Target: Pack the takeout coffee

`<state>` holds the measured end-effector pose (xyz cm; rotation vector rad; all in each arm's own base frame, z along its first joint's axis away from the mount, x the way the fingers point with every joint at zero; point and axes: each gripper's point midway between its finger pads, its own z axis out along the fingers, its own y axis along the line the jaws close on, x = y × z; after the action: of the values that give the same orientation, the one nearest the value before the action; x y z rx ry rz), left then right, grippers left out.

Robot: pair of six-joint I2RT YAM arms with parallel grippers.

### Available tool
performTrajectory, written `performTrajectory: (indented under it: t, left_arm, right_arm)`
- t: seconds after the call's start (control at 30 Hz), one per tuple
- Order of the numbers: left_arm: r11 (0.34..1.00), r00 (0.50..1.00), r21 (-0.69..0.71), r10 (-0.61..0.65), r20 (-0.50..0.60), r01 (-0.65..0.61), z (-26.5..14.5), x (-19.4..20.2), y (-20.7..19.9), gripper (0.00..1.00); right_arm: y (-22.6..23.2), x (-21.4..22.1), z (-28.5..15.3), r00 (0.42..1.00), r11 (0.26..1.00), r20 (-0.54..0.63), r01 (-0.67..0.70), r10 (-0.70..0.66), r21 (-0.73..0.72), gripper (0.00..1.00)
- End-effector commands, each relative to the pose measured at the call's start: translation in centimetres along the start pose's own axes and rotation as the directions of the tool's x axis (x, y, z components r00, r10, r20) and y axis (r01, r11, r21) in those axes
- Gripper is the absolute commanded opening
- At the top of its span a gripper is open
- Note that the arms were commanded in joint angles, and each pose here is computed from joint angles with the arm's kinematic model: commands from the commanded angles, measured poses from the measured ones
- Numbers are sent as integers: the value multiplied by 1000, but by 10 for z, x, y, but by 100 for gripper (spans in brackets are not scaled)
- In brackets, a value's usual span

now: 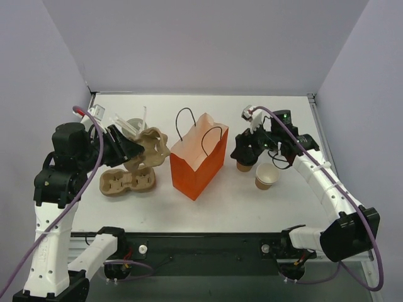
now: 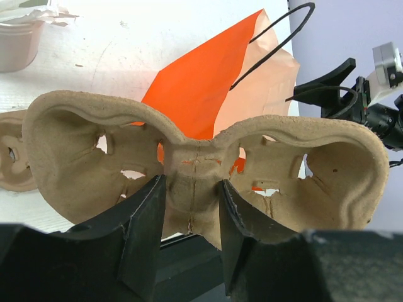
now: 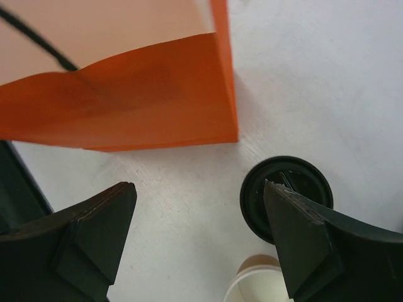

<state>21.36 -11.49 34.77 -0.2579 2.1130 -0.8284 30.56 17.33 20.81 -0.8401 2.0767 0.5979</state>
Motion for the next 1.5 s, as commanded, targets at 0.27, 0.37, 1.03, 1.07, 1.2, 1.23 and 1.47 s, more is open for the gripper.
performTrajectory:
  t: [0.27,0.37,1.03,1.07,1.2,1.23,1.47]
  left_arm:
    - [998,997,55,38,68,-42,-6,-23,-21,29]
    - [998,996,45,46,75,-50,-6,-24,-18,29]
    - [994,989,-10,112,98,-111,-9,-37,-15,29]
    - [993,988,-19,116,103,-115,-10,-39,-14,29]
    - [991,985,-35,133,110,-130,-11,-41,-13,29]
    - [991,985,-34,134,111,-131,-11,-42,-13,29]
    - [992,985,-12,127,121,-126,-13,-49,-23,29]
  right_arm:
    - [16,-41,9,952,911,222,275,-213,-308,84]
    - [10,-45,16,942,906,242,300,-232,-297,84]
    - [23,-54,44,883,877,386,388,-265,-284,28]
    - [27,-54,45,880,872,390,395,-270,-289,19]
    - [40,-43,48,902,879,349,365,-253,-307,0]
    - [46,-41,46,903,876,343,369,-259,-310,0]
    - [67,-10,45,939,936,286,262,-191,-236,0]
